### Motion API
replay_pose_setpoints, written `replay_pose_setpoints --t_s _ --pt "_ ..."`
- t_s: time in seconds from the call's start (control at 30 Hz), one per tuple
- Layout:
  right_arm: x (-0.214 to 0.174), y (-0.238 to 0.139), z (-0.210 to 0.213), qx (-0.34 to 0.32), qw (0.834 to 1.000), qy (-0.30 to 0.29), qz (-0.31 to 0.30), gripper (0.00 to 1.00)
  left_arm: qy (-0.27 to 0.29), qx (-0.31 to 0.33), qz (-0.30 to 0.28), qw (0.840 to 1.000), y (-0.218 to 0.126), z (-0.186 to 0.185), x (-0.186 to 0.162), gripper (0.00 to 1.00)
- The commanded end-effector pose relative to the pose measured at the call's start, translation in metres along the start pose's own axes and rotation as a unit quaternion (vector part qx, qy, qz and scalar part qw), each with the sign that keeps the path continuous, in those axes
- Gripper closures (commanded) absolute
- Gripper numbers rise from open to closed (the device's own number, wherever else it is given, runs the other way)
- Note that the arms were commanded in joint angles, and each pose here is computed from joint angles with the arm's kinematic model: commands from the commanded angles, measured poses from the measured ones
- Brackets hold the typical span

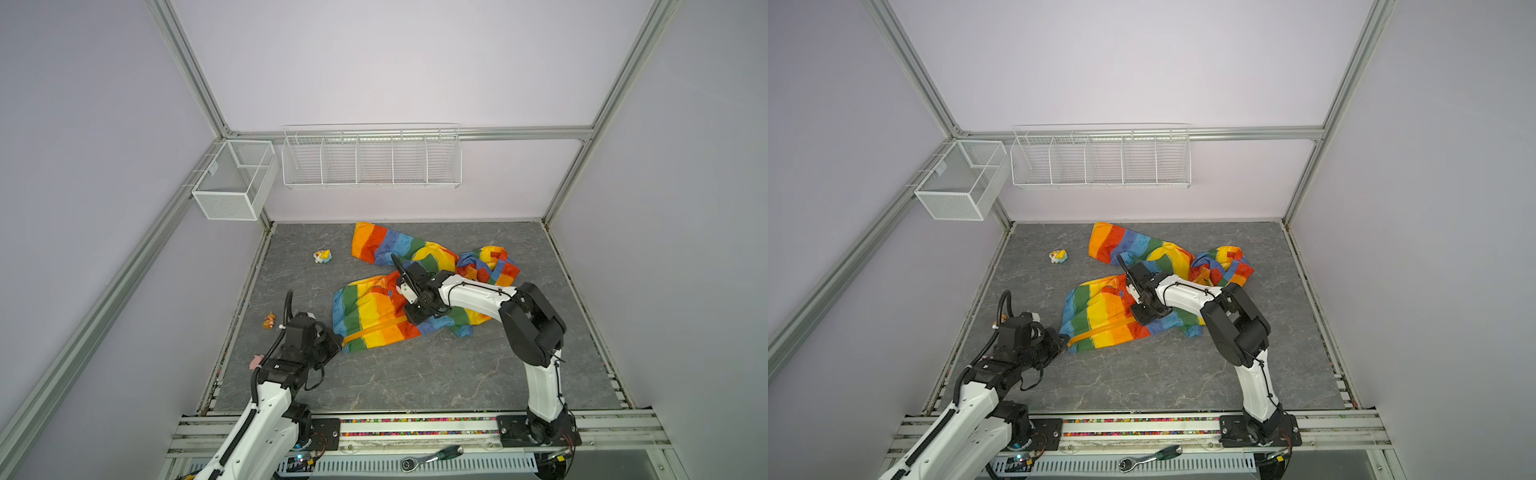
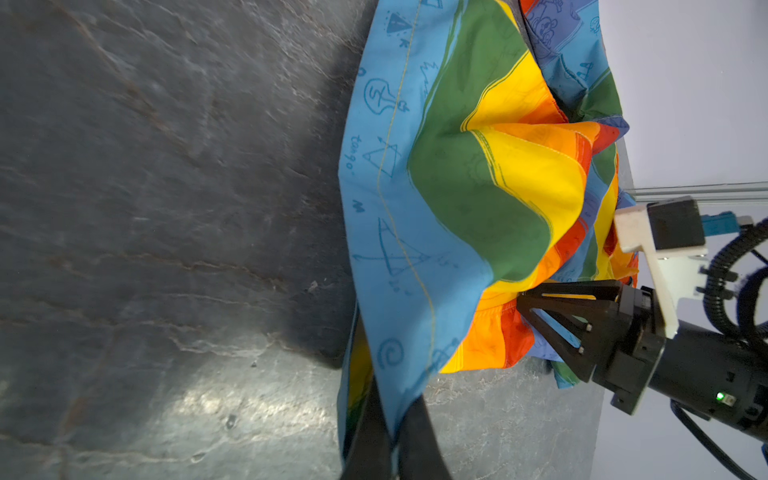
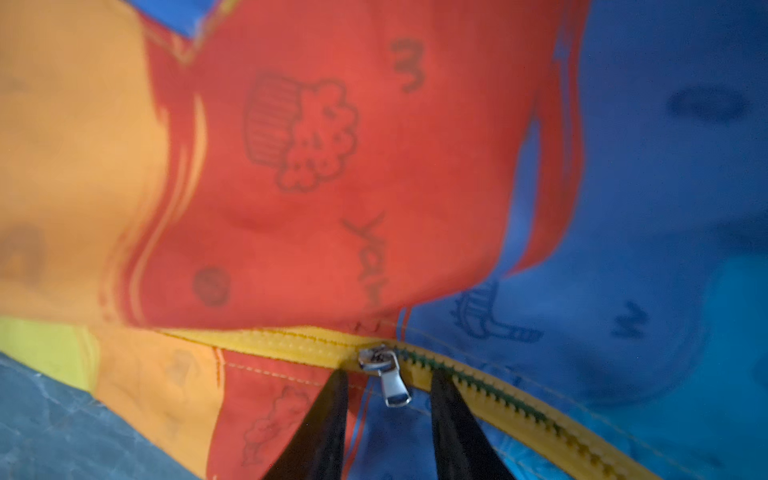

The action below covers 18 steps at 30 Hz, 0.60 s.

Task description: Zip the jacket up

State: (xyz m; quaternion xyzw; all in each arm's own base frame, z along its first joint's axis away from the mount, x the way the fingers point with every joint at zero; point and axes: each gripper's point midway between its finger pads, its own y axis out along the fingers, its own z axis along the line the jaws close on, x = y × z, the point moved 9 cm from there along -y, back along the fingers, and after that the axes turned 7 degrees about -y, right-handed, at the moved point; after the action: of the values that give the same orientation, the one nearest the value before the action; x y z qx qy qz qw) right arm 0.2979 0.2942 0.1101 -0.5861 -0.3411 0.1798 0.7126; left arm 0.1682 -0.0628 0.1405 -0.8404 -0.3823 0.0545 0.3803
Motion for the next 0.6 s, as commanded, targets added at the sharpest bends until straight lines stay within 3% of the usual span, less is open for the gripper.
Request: replay_pose_setpoints --t_s 0.0,0.57 --pt "-0.008 0.018 -0.006 -0.012 0.999 -0.01 0.03 0.66 0.006 -0.016 -0.009 1.0 -0.003 -0.007 0.005 1.0" --pt "-0.024 0.028 -0.017 0.006 0.999 0.032 0.037 0.89 0.003 -0.021 -0.012 1.0 -0.007 -0.011 0.007 1.0"
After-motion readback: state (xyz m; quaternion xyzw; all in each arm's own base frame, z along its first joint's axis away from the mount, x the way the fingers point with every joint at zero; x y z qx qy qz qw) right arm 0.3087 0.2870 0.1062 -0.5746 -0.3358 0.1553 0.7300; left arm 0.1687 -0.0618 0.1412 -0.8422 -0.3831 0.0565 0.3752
